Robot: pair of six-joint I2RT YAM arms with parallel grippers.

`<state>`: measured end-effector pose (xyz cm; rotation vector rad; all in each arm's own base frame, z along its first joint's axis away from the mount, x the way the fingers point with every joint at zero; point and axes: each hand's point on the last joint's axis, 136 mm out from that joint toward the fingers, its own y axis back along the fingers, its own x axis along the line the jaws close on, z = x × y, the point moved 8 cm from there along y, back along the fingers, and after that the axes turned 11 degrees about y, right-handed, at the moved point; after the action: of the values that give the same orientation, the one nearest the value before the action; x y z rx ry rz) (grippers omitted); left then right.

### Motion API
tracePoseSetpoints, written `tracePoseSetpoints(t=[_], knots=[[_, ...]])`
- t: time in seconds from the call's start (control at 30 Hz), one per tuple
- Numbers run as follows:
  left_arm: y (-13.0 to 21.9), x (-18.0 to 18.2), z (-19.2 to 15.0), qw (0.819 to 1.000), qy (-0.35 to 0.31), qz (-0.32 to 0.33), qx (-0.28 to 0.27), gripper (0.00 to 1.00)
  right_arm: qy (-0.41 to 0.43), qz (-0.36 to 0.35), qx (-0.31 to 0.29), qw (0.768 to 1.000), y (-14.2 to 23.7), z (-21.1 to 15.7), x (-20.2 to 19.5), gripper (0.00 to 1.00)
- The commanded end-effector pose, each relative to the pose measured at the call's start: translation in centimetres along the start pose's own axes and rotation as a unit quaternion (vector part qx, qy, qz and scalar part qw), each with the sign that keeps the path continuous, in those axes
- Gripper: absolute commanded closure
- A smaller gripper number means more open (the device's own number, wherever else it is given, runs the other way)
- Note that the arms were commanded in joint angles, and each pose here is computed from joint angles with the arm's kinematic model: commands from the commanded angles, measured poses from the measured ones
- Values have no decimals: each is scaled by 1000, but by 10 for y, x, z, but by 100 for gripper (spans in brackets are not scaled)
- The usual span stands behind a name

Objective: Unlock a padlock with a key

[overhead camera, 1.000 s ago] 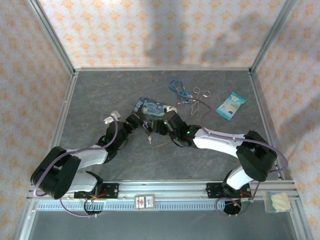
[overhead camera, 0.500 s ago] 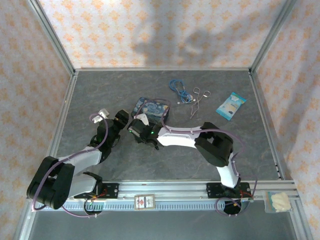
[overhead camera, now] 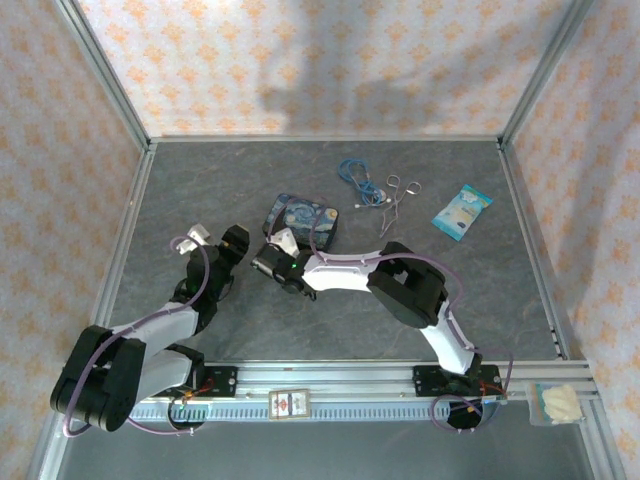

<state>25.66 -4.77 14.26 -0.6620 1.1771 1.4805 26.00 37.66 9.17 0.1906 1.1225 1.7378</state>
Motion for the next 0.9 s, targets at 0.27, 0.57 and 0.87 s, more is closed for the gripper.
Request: tracePoseSetpoints(t=[0.27, 0.57, 0.87], knots=[[4, 0, 1, 1000, 10, -27, 7, 29, 7, 12, -30, 999, -6, -11, -31, 97], [8, -3, 1, 999, 13, -41, 9, 29, 137, 160, -65, 976, 8, -9, -49, 100], [12, -3, 1, 999, 8, -46, 14, 29, 214, 201, -137, 946, 20, -10, -63, 100]])
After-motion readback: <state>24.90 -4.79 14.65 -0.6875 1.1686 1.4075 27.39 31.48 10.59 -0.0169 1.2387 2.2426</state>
